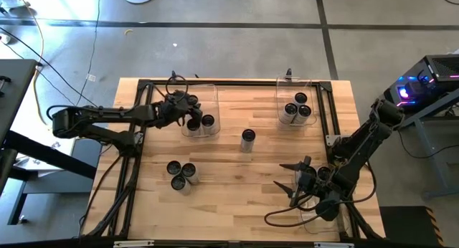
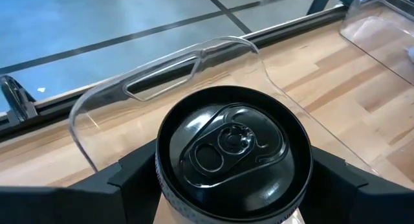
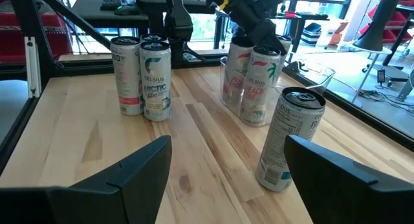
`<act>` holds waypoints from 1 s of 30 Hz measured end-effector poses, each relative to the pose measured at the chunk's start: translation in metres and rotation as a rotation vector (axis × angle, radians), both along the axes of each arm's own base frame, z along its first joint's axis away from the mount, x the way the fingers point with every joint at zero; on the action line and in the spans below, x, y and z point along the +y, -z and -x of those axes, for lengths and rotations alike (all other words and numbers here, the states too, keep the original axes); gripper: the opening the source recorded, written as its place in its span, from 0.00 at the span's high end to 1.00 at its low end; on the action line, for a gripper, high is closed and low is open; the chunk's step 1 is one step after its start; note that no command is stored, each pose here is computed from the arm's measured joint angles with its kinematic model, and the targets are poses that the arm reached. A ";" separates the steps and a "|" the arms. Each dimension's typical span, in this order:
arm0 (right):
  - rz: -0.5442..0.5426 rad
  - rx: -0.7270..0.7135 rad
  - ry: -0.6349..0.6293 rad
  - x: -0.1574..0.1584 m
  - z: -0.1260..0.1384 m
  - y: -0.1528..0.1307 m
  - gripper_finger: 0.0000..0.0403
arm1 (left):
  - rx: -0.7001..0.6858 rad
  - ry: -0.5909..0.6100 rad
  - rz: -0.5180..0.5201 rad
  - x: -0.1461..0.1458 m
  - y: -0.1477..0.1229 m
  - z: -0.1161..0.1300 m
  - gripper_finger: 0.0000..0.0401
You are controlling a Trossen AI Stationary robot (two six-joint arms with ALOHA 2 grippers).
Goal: Sort soda cans
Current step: Put the white-pink soda can into the top left transparent bin
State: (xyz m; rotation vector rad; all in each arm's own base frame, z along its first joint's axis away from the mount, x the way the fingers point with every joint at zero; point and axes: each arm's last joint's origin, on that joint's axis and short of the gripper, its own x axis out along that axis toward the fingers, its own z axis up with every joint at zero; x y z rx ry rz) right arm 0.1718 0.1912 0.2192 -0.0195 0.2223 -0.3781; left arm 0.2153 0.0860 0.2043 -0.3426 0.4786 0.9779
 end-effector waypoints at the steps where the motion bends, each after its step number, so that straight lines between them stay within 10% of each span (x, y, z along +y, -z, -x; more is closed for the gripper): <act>1: 0.000 0.000 0.000 0.000 0.000 0.000 0.27 | 0.004 -0.002 -0.003 0.001 0.000 0.000 0.32; 30: -0.024 0.006 -0.011 0.000 0.000 0.000 0.27 | 0.015 0.116 0.055 0.003 -0.021 0.030 0.27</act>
